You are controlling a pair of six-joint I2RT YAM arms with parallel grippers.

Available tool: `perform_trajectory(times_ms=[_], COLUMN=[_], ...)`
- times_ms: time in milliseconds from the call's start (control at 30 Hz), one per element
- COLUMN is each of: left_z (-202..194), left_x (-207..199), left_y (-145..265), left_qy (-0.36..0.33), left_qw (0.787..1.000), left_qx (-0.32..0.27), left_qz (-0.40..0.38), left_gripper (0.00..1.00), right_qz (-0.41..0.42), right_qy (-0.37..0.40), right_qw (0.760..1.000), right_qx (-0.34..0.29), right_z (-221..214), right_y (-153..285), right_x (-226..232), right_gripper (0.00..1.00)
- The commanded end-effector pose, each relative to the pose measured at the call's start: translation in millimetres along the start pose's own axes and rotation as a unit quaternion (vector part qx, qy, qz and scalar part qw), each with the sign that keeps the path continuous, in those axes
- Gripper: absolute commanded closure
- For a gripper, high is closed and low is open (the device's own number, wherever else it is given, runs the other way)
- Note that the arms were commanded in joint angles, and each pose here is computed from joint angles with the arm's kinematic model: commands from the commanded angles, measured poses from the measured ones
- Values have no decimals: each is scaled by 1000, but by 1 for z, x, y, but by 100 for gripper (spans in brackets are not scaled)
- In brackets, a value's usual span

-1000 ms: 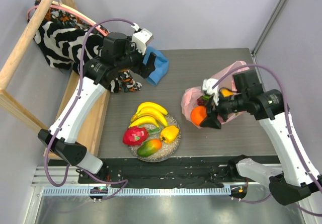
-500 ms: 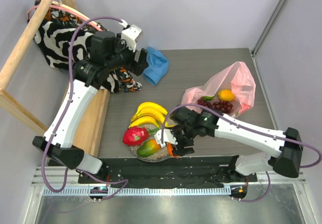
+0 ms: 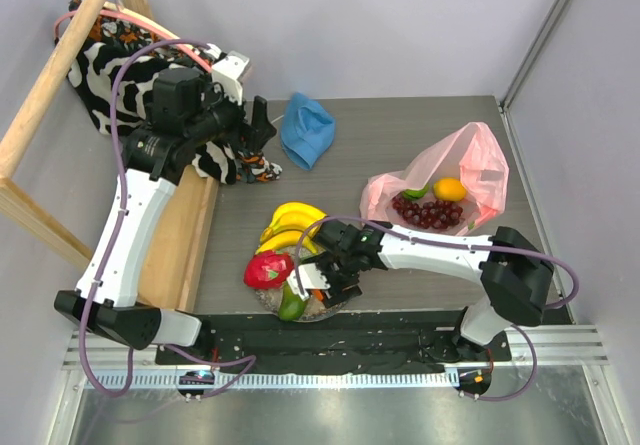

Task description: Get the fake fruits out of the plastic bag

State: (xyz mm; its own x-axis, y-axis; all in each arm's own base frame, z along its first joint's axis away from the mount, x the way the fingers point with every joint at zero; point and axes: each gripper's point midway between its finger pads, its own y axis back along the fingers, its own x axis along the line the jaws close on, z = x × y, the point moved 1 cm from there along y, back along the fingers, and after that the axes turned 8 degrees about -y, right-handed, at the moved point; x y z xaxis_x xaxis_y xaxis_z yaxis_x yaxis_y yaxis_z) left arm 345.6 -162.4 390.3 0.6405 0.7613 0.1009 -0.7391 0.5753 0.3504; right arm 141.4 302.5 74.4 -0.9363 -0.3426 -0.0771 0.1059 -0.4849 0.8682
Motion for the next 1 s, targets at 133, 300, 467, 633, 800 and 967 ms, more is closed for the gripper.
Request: perform_trajectory(times_ms=[133,300,467,633,800,967], left_z=[16,19,27,23,11,7], left_x=[-3,-7,-8,-15,-36,-73], left_y=[17,11,1,-17,-34,-49], left_qy=[14,30,40,54,42,32], left_qw=[999,998,996,995,993,985], left_qx=[-43,-47,-53,-44,-24,-6], left_qz=[-14,-33,-51,-76,-110,-167], left_gripper=[16,16,17,17,17,18], right_qz=[-15,-40,-95,-195,-281,-322], right_qy=[47,34,41,-3,-64,-160], right_qw=[999,999,991,973,954,933], right_qx=[-2,-15,-84,-122,-82,-14], right_z=[2,12,57,69,15,-55], right_y=[1,15,87,168,219,239], right_x=[-6,-12,-16,-14,0,13], right_gripper=[41,0,0,0,2,7])
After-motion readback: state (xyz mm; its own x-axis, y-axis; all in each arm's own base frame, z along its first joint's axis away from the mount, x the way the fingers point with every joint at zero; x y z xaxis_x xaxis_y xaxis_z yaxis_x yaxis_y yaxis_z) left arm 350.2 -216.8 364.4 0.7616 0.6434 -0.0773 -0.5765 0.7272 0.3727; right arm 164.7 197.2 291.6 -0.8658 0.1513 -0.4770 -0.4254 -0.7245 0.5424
